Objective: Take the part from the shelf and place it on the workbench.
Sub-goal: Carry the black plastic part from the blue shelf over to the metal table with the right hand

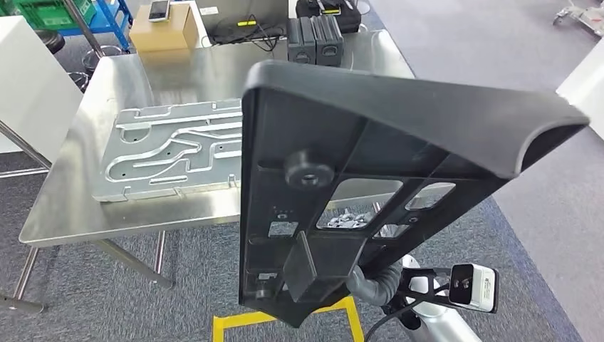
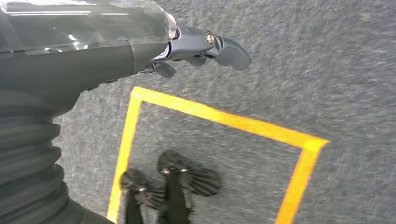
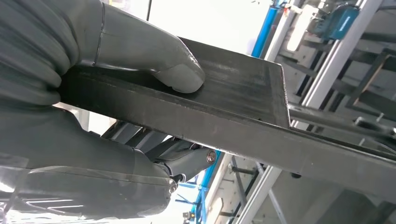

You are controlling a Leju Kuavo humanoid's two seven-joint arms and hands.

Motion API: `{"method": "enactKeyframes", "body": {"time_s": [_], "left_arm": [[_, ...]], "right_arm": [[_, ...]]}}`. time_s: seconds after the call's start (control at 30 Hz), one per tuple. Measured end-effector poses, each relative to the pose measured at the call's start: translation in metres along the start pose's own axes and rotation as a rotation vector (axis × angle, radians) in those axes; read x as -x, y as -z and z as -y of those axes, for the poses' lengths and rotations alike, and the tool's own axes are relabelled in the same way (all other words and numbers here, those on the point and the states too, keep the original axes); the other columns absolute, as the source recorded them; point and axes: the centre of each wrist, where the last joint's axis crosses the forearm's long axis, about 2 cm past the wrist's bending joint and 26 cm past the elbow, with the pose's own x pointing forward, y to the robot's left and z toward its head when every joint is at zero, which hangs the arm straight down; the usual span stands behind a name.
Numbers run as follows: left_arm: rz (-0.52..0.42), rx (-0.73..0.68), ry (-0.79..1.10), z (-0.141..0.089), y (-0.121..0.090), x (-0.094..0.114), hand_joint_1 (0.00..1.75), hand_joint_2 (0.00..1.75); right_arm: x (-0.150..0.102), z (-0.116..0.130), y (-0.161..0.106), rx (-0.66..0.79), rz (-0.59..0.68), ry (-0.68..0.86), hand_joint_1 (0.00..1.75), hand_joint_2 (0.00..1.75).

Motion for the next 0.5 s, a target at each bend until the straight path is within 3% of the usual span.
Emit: {"method": "enactKeyframes", "body": {"time_s": [0.5], "left_arm": [[0.001,0.019,-0.01,0.003,-0.001,0.002,0.0,1.75]], "right_arm": [[-0.001,-0.008,-0.021,0.067,-0.065,-0.082,1.75,1.75]]}}
